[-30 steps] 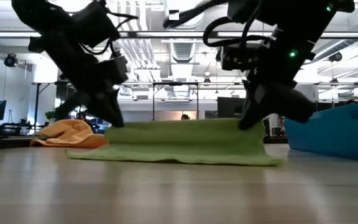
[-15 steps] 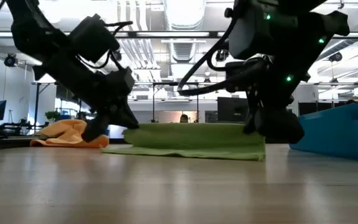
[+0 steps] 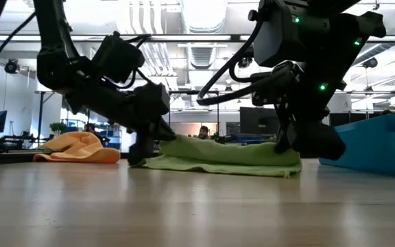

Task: Roll microfiber towels into tight, uniform cylinder then place into a basket
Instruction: Roll the green towel

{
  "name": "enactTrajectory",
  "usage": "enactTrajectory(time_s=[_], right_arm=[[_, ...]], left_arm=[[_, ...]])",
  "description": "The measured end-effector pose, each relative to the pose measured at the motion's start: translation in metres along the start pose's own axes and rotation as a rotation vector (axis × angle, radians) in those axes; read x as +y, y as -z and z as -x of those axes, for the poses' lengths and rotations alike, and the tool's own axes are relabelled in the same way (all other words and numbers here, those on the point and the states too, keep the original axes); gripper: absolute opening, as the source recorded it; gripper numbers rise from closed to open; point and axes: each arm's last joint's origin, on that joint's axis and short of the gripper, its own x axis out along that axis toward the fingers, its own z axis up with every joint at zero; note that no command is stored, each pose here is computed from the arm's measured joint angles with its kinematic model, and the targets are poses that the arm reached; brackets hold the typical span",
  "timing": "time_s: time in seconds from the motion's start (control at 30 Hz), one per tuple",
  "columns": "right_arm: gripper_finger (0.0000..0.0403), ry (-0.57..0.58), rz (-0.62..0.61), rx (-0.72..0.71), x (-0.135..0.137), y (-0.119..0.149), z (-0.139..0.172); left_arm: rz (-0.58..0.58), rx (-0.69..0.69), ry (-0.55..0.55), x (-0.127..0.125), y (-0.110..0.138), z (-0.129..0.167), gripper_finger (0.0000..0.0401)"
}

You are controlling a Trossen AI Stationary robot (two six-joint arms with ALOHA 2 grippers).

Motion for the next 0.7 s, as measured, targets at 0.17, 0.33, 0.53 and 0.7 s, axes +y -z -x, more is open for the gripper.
enactTrajectory(time_s=[0.17, 0.33, 0.53, 0.7], right_arm=[[0.0012, -0.067, -0.001, 0.022, 0.002, 0.000, 0.000], [0.0029, -0.076, -0.006, 0.020, 0.002, -0.001, 0.001], [0.0039, -0.105, -0.021, 0.009, 0.002, -0.007, 0.004], [0.0040, -0.115, -0.052, -0.010, 0.000, -0.014, 0.009]], left_arm=[[-0.015, -0.008, -0.002, 0.002, 0.000, 0.001, 0.0000], [-0.047, 0.003, 0.046, 0.002, 0.001, 0.003, 0.0000], [-0.089, 0.021, 0.136, -0.002, 0.005, 0.006, 0.0000], [-0.024, 0.020, 0.251, 0.008, 0.007, 0.011, 0.0010]])
